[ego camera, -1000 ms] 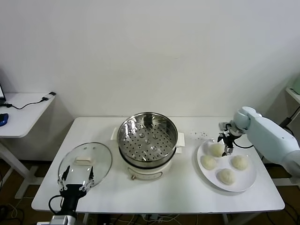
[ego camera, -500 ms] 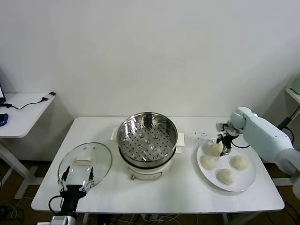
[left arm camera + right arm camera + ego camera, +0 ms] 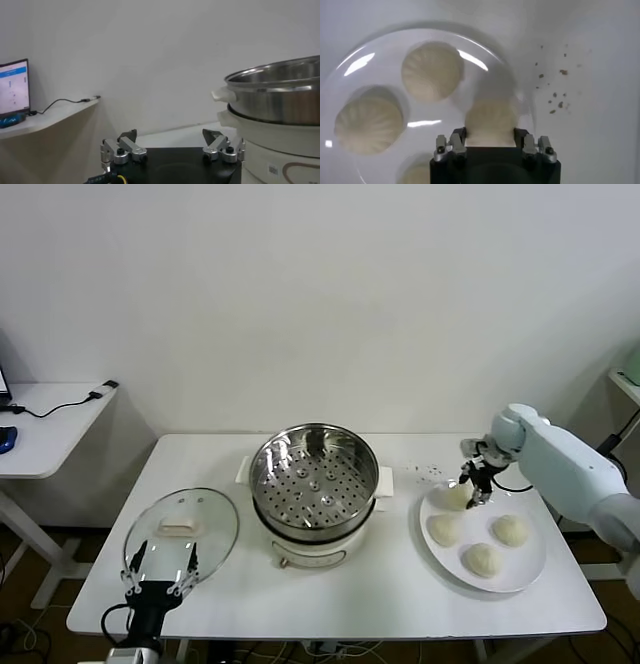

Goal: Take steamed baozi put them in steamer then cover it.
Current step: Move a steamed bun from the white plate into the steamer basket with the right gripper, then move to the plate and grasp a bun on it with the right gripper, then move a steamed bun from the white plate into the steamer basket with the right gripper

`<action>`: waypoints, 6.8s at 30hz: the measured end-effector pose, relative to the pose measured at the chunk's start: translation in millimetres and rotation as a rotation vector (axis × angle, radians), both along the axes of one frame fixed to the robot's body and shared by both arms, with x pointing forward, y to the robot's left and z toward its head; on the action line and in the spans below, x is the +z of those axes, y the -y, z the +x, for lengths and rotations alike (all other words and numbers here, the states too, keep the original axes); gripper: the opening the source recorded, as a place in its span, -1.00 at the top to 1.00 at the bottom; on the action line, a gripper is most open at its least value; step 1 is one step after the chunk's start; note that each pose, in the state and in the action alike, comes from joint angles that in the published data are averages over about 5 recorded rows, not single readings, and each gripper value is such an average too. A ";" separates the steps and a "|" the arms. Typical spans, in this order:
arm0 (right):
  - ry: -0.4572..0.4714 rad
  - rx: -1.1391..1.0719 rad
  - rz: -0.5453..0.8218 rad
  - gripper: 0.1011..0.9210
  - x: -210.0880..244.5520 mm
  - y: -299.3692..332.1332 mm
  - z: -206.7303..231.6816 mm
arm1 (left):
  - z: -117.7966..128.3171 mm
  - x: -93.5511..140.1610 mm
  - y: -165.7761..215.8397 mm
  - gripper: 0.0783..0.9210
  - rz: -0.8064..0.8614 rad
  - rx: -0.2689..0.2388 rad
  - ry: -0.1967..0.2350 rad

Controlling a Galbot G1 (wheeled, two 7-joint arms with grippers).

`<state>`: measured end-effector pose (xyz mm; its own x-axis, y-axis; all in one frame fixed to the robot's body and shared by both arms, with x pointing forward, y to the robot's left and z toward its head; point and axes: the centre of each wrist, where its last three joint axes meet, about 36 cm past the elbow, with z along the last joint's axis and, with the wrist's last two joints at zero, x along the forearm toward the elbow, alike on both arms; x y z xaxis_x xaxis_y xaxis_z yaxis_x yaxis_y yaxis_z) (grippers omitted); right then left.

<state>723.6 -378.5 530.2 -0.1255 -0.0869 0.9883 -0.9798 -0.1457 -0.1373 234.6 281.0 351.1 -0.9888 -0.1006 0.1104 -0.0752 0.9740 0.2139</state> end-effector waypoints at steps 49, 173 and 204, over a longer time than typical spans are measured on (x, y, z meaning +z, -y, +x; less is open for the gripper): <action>0.163 1.375 -0.365 -0.35 68.3 -400.2 -15.8 | -20.8 -3.3 -3.3 -0.77 -0.005 0.015 -0.037; 0.062 -0.160 0.252 -0.41 165.6 -102.9 -11.0 | -38.9 1.2 10.6 -0.77 -0.010 0.002 -0.036; -0.098 0.051 0.189 -0.41 80.1 -369.8 -22.9 | -40.5 -0.3 8.2 -0.77 -0.005 -0.020 -0.033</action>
